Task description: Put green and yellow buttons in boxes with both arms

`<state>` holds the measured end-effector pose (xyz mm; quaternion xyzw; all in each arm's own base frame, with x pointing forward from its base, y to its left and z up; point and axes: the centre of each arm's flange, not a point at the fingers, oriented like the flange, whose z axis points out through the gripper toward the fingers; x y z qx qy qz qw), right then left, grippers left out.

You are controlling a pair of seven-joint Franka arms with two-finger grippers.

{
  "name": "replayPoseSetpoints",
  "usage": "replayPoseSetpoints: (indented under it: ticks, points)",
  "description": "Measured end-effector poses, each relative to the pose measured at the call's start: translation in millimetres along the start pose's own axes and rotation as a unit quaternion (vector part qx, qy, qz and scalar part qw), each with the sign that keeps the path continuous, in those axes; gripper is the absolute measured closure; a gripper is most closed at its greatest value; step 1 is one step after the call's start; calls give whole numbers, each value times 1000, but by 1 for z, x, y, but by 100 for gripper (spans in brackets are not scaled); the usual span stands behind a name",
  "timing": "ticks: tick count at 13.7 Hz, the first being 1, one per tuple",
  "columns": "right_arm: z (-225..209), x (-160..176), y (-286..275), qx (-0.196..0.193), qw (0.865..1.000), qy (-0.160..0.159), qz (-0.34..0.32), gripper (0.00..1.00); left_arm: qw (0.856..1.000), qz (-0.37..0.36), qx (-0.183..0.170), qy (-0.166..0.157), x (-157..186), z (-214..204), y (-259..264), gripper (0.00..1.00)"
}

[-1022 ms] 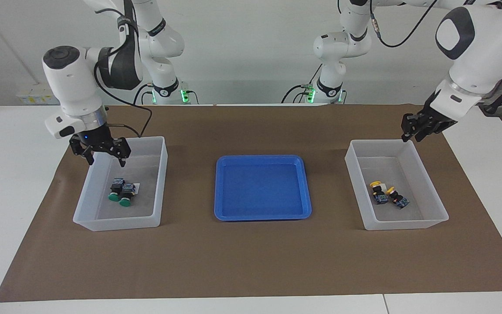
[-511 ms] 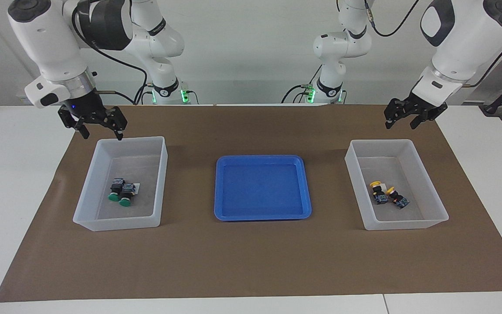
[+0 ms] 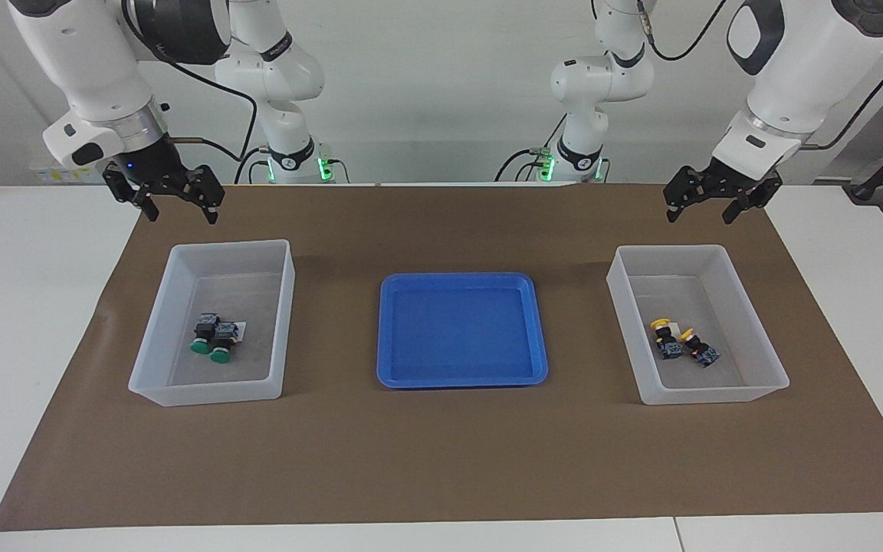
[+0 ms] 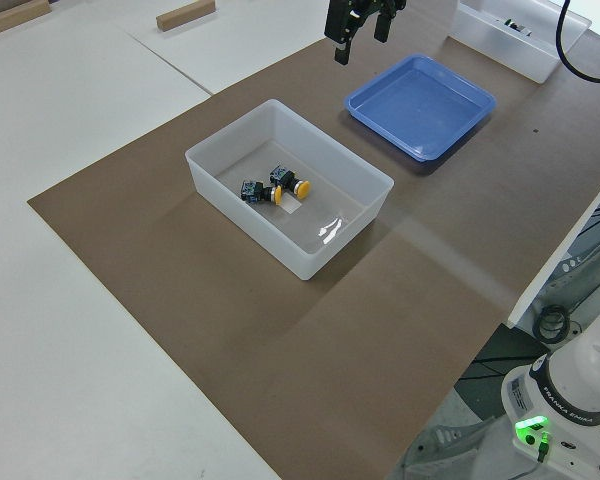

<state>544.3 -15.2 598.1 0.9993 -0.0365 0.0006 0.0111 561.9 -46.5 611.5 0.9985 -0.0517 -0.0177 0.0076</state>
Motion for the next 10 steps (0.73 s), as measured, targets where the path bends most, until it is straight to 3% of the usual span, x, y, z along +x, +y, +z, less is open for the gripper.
replayPoseSetpoints:
  ticks: [10]
  points:
    - [0, 0, -1, 0, 1000, 1, -1, 0, 1000, -1, 0, 0, 0, 2, -1, 0]
